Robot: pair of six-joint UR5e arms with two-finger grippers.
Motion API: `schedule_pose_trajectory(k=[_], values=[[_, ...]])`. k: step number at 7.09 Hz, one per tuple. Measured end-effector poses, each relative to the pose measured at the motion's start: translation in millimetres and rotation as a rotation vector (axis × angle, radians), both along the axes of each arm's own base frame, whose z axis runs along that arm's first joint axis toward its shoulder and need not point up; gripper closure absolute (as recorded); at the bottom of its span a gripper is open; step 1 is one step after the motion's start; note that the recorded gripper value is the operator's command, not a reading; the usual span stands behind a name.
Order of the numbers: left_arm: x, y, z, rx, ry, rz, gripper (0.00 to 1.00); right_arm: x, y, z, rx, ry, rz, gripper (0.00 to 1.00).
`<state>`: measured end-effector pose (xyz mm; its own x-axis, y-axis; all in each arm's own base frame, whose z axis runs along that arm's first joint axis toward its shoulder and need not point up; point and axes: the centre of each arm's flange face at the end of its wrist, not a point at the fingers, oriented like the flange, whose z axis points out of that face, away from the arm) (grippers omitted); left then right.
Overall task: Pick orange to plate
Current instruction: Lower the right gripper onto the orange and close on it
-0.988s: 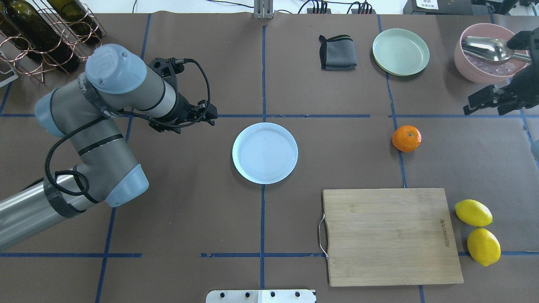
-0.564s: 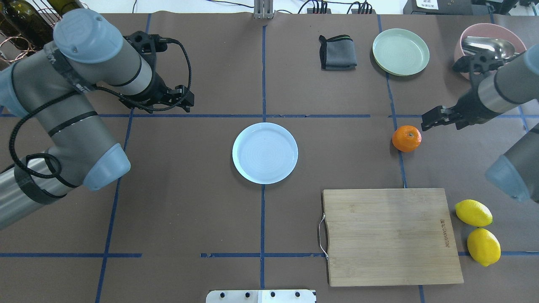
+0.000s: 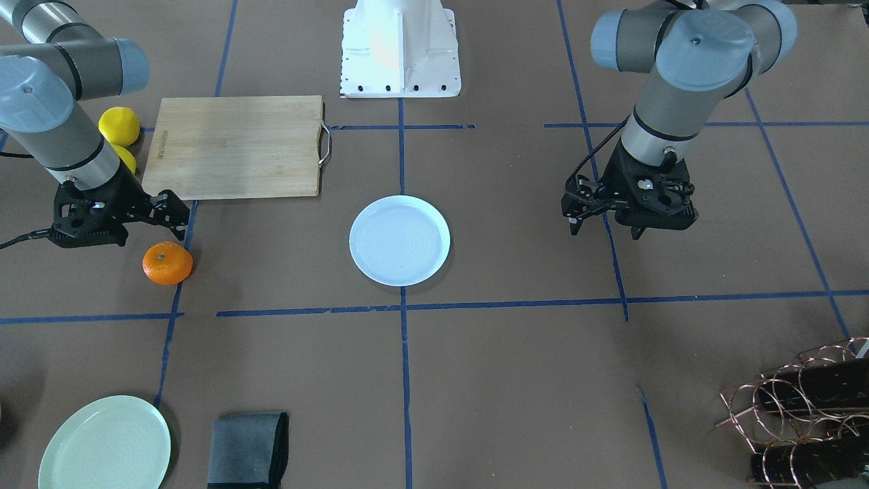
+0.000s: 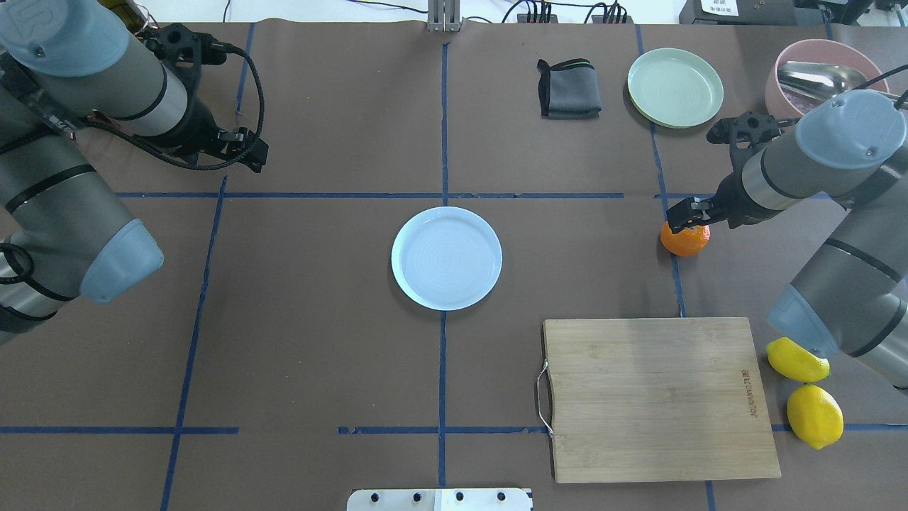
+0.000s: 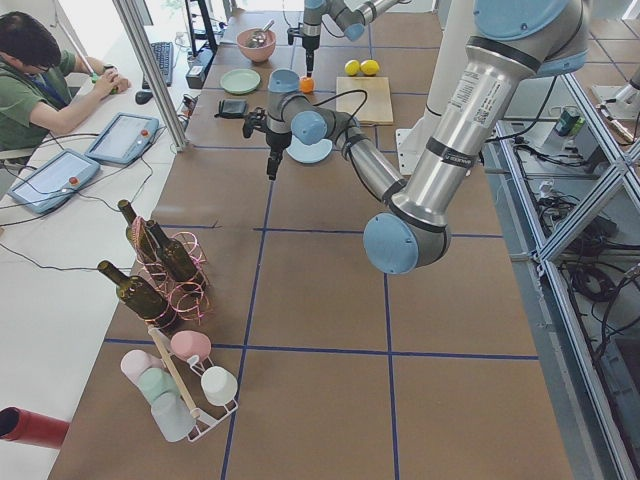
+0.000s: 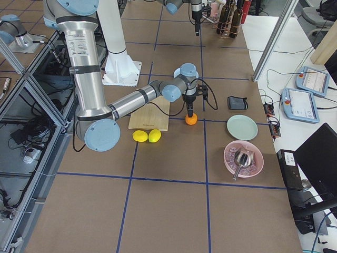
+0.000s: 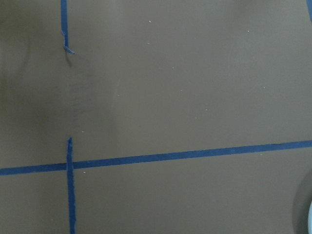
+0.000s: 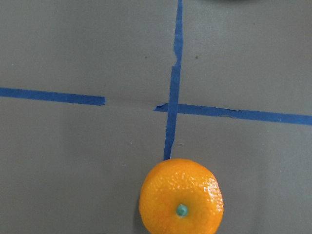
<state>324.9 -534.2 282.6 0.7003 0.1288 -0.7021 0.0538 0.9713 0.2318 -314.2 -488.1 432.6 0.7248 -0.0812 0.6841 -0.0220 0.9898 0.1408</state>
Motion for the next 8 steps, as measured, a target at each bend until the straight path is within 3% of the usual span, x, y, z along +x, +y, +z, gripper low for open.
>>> schedule_pose_trajectory(k=[8], values=[[-1,-1,5,-0.002,-0.009,0.0,0.0,-33,-26,36,-0.033,0.048,-0.02,0.0]])
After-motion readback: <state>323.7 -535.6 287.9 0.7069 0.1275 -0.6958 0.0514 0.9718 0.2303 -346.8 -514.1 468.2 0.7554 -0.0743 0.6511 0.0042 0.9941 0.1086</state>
